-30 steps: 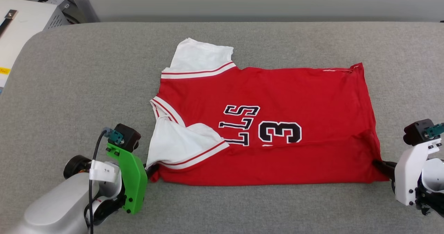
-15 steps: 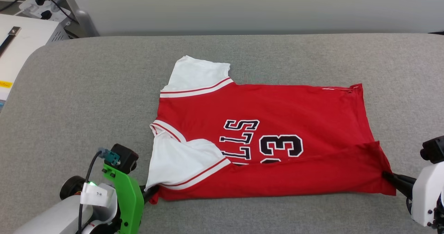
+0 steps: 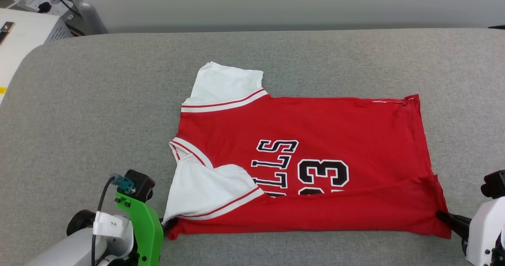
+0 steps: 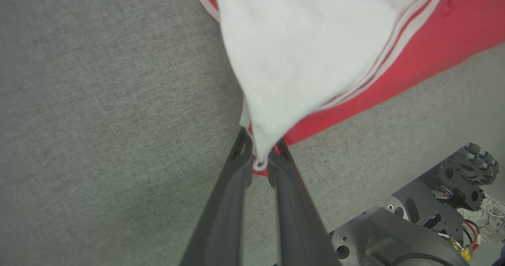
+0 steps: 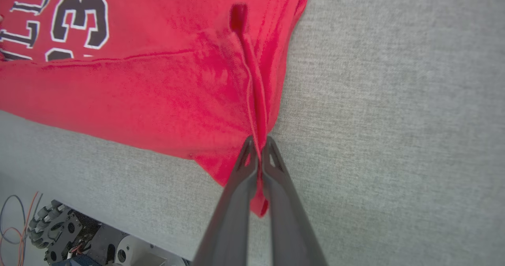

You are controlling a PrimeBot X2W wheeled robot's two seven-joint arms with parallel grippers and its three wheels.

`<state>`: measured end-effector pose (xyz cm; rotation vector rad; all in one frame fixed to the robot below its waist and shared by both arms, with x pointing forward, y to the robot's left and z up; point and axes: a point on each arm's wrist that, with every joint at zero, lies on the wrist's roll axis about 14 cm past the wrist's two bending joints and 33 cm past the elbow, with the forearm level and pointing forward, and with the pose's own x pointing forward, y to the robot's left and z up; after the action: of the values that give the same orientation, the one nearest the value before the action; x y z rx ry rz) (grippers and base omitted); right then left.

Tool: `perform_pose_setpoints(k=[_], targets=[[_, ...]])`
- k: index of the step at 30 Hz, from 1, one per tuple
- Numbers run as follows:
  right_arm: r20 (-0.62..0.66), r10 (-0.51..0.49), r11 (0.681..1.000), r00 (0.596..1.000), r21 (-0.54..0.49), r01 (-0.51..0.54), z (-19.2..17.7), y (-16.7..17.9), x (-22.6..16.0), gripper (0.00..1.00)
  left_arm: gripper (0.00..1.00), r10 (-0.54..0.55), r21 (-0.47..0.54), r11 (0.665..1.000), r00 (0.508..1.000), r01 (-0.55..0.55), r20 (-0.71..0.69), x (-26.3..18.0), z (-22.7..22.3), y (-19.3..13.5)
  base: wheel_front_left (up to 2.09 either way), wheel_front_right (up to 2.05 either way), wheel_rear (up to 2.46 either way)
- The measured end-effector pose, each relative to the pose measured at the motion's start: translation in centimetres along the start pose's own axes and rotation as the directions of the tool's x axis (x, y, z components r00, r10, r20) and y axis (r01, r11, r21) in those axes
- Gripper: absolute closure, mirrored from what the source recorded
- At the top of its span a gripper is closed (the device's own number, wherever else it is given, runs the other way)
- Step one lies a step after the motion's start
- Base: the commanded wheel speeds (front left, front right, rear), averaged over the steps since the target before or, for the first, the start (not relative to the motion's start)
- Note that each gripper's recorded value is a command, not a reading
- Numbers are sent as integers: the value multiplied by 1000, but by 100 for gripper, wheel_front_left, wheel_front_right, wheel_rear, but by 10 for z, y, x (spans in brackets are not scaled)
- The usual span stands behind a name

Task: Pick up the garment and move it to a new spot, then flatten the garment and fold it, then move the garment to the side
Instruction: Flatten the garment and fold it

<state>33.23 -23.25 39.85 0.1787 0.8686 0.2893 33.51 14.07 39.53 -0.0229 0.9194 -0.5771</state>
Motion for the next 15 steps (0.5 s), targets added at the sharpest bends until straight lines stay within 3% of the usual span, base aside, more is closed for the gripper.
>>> perform_pose_setpoints(k=[7,8,9,10,15], targets=[[-57,-36,998,998,46,39,-26,-6,13,100,100,16,-50,999,999,-18,-42,13,-18,9,0,0,0],[-38,-37,998,999,52,39,-23,-6,14,88,70,21,-51,998,999,-23,-35,13,-18,10,0,0,0],[-26,-37,998,999,57,39,-22,-5,14,55,0,26,-52,998,999,-27,-28,12,-17,11,0,0,0],[-11,-36,998,999,58,36,-21,-4,14,3,0,32,-53,998,999,-33,-13,11,-14,12,0,0,0],[145,-33,999,989,29,29,8,1,7,0,0,78,-32,997,995,-76,66,-3,1,23,0,0,0]])
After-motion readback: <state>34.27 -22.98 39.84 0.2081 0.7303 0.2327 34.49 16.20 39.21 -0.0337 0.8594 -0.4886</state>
